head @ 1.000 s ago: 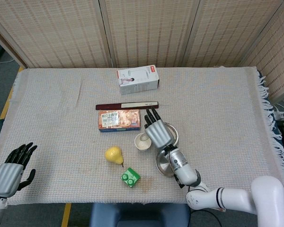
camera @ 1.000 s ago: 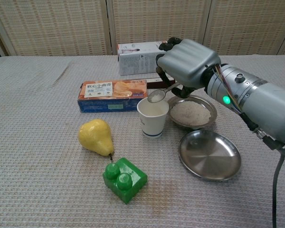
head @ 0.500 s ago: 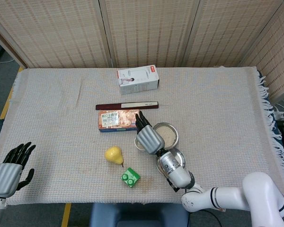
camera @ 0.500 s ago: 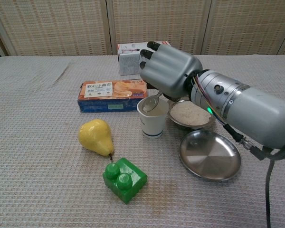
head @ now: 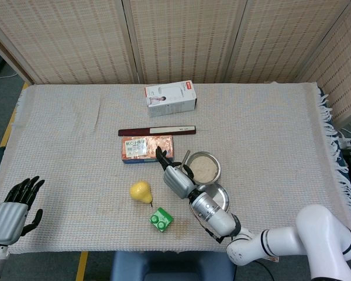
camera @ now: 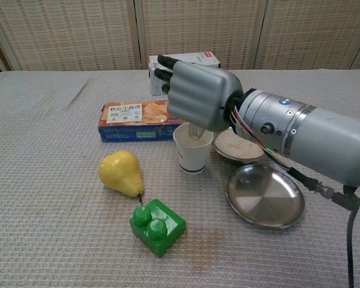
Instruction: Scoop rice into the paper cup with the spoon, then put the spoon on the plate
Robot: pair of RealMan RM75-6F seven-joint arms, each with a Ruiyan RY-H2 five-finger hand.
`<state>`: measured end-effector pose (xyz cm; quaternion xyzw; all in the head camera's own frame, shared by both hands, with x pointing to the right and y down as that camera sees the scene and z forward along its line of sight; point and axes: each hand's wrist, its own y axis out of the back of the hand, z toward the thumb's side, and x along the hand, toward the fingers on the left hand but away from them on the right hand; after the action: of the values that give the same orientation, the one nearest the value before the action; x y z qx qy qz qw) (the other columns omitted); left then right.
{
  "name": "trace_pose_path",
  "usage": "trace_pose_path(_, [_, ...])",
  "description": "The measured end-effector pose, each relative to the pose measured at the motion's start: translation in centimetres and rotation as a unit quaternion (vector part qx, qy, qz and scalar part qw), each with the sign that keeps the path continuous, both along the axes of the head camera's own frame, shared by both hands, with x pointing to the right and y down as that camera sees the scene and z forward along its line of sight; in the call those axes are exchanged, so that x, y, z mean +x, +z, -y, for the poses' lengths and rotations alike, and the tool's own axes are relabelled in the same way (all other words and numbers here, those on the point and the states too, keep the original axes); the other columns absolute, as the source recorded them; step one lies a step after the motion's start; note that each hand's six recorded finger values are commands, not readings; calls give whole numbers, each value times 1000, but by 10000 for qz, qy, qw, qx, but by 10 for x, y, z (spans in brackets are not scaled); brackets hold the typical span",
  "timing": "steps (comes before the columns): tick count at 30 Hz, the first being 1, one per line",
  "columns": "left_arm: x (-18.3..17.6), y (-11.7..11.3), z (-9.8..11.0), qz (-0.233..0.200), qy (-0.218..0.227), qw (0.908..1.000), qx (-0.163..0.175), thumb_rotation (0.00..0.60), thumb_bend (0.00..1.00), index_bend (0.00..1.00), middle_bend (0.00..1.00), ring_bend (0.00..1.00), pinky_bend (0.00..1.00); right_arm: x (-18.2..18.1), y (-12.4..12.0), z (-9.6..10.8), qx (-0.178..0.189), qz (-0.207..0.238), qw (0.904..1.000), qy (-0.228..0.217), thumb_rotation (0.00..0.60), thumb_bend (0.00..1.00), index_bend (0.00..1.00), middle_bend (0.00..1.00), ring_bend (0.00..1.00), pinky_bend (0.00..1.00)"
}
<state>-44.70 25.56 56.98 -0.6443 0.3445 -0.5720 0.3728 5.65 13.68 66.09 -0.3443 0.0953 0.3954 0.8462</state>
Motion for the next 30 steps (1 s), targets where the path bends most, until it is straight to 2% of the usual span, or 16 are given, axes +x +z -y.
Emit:
trace_pose_path(7, [2, 1, -2, -35, 35, 10000, -49, 600, 483, 0, 0, 0, 127, -1, -6, -8, 235, -142, 9987, -438, 600, 373, 725, 217, 0, 0])
trace_pose_path(12, [2, -1, -2, -43, 25, 10000, -18, 600, 484, 0, 0, 0, 127, -1, -6, -10, 323, -160, 9981, -499, 600, 374, 725, 217, 0, 0])
trace_pose_path(15, [3, -1, -3, -46, 39, 10000, -20, 600, 483, 0, 0, 0, 127, 3, -7, -8, 316, -121, 9989, -327, 600, 374, 718, 217, 4, 0])
trace_pose_path(19, [3, -1, -3, -48, 55, 10000, -33, 600, 483, 0, 0, 0, 126, 14, -12, 0, 342, 64, 9993, 121, 600, 373, 701, 217, 8, 0])
trace_pose_path(23, [4, -2, -4, -66, 67, 10000, -12, 600, 483, 0, 0, 0, 126, 27, -16, 5, 28, 512, 9956, 781, 600, 372, 704, 224, 8, 0])
trace_pose_path(24, [5, -3, -4, -73, 72, 9999, -7, 600, 483, 0, 0, 0, 127, 31, -17, 6, -101, 664, 9930, 973, 600, 373, 705, 229, 8, 0])
trace_pose_path(27, [6, -3, -5, -95, 74, 9999, -12, 600, 483, 0, 0, 0, 130, 46, -17, 8, -595, 1268, 9758, 1679, 600, 372, 684, 240, 8, 0])
trace_pose_path(30, [5, -3, -5, -90, 57, 9999, -8, 600, 483, 0, 0, 0, 131, 68, -15, 8, -1060, 1881, 9470, 2379, 600, 372, 663, 241, 8, 0])
